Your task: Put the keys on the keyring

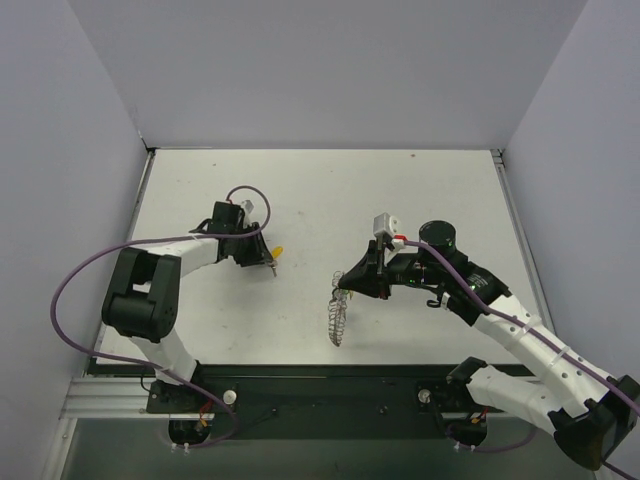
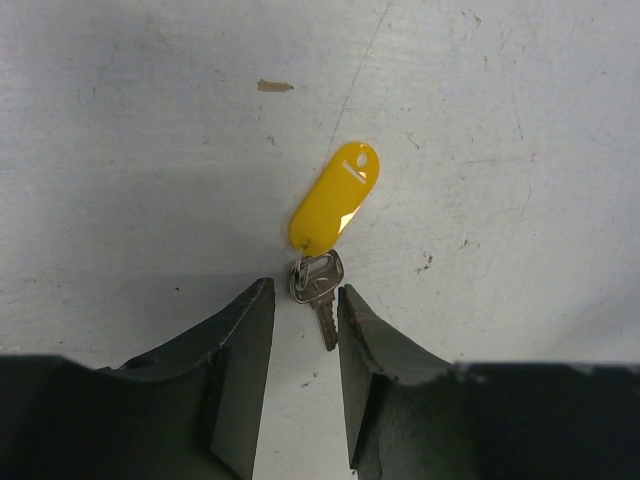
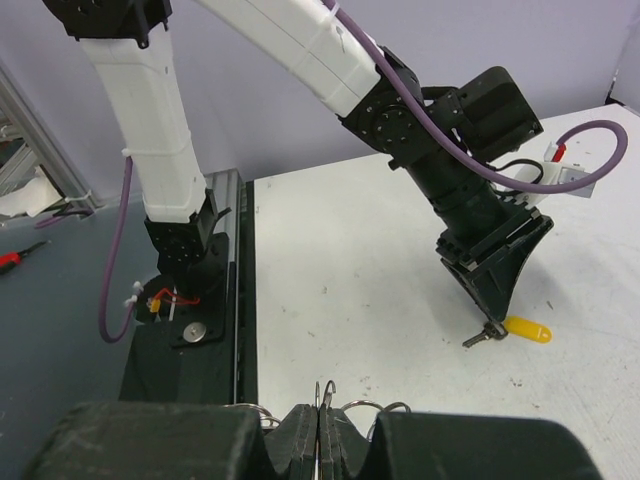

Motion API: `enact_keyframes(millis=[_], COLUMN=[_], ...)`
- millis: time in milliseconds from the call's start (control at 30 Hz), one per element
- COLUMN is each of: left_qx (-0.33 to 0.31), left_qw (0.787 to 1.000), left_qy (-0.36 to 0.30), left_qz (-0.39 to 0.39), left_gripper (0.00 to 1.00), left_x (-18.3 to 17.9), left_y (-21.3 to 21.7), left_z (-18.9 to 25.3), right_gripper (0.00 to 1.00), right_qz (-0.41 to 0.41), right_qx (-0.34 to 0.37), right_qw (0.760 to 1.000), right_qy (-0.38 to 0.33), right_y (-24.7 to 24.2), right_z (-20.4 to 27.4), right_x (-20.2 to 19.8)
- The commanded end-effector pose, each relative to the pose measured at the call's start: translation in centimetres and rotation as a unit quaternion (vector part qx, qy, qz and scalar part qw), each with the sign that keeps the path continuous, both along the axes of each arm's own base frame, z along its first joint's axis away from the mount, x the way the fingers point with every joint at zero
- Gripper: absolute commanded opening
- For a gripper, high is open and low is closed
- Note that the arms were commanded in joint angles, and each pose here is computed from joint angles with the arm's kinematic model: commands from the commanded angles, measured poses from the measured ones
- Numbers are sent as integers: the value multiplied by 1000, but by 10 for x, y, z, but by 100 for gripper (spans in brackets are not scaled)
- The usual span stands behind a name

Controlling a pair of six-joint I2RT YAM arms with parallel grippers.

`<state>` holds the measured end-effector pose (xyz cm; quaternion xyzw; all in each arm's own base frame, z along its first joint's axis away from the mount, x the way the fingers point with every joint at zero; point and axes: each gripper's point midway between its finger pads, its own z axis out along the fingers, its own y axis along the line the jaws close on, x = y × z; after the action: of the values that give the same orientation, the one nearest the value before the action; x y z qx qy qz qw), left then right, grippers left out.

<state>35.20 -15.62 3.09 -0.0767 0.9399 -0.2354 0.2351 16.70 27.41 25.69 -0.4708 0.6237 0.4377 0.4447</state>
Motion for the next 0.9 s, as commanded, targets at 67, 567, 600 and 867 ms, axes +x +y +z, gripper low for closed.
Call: enact_keyframes(millis=[67, 567, 600, 867], left_qx=[9, 7, 7, 13], left_qw=[1000, 1000, 1000, 998], left_qy=[-22, -16, -16, -54], left_qz=[4, -15, -15, -32], left_gripper=[41, 13, 10, 0], left_x=[27, 24, 25, 30], left_y=[0, -3, -4, -4], left_z=[-3, -11, -10, 15], right_gripper=[0, 0, 0, 0], right_qz=[27, 33, 33, 32], right_qx=[42, 40, 40, 37], right_qw=[997, 997, 997, 997], right_qy=[-60, -63, -63, -59], right_y=[7, 7, 7, 8], right_z=[41, 40, 40, 38], right_x=[-2, -4, -4, -2])
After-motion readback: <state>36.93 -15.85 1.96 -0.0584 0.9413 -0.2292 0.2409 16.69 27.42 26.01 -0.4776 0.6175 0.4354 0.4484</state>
